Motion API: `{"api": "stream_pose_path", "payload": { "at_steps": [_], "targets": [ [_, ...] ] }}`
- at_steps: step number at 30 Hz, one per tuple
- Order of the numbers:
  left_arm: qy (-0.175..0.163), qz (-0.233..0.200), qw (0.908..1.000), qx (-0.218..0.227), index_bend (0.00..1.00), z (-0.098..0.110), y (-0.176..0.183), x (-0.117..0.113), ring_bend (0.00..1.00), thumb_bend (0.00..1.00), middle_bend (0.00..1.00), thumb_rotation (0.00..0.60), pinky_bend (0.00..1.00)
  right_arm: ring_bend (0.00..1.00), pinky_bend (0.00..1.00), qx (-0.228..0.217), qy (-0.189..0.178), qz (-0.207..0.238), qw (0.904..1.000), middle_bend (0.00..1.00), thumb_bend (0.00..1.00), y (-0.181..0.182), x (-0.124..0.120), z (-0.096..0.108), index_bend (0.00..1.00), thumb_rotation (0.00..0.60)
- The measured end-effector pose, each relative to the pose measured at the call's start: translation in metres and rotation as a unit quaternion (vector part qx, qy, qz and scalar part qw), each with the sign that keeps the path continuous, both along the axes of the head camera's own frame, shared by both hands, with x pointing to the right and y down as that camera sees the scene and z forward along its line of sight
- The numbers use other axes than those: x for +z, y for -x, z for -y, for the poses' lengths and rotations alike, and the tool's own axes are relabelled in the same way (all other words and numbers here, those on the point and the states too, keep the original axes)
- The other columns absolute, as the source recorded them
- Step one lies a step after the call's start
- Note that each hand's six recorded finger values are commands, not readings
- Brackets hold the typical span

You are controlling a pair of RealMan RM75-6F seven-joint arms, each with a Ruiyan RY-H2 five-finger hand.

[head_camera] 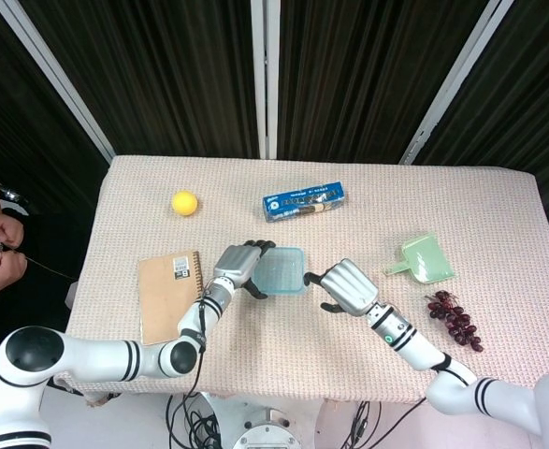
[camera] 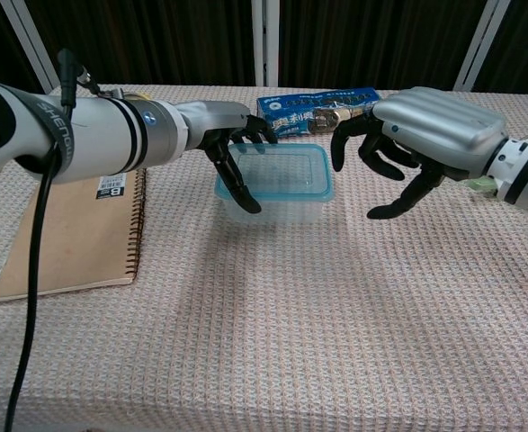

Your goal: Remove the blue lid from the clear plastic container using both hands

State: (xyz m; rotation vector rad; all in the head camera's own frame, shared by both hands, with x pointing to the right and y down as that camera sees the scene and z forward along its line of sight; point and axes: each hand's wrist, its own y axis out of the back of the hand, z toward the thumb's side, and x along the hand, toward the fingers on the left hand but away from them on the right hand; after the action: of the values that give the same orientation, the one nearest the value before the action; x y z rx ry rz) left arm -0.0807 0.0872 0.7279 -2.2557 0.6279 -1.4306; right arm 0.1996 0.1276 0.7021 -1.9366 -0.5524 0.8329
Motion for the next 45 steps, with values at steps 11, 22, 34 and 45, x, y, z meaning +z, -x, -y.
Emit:
{"api": "stream_pose_path", "payload": {
  "at_steps": [11, 22, 34, 45],
  "targets": [
    [0.005, -0.004, 1.0000, 0.002, 0.32, -0.004, -0.001, 0.000, 0.25, 0.00, 0.36, 0.600, 0.33, 0.87, 0.98, -0.013, 0.011, 0.024, 0.9996, 0.85, 0.00, 0.032, 0.014, 0.006, 0.45, 0.600],
    [0.009, -0.008, 0.9999, 0.006, 0.32, -0.007, 0.001, -0.001, 0.25, 0.00, 0.36, 0.600, 0.33, 0.87, 0.98, -0.017, 0.015, 0.022, 0.9995, 0.85, 0.00, 0.034, 0.015, 0.010, 0.45, 0.600],
    [0.018, -0.012, 0.9997, 0.008, 0.32, -0.009, 0.002, -0.001, 0.25, 0.00, 0.36, 0.600, 0.32, 0.87, 0.98, -0.031, 0.017, 0.040, 0.9986, 0.85, 0.00, 0.037, 0.013, 0.012, 0.45, 0.600],
    [0.032, -0.022, 0.9992, 0.007, 0.32, -0.011, 0.002, 0.000, 0.25, 0.00, 0.35, 0.600, 0.32, 0.87, 0.98, -0.045, 0.015, 0.067, 0.9966, 0.85, 0.00, 0.036, 0.011, 0.017, 0.47, 0.600]
  ]
}}
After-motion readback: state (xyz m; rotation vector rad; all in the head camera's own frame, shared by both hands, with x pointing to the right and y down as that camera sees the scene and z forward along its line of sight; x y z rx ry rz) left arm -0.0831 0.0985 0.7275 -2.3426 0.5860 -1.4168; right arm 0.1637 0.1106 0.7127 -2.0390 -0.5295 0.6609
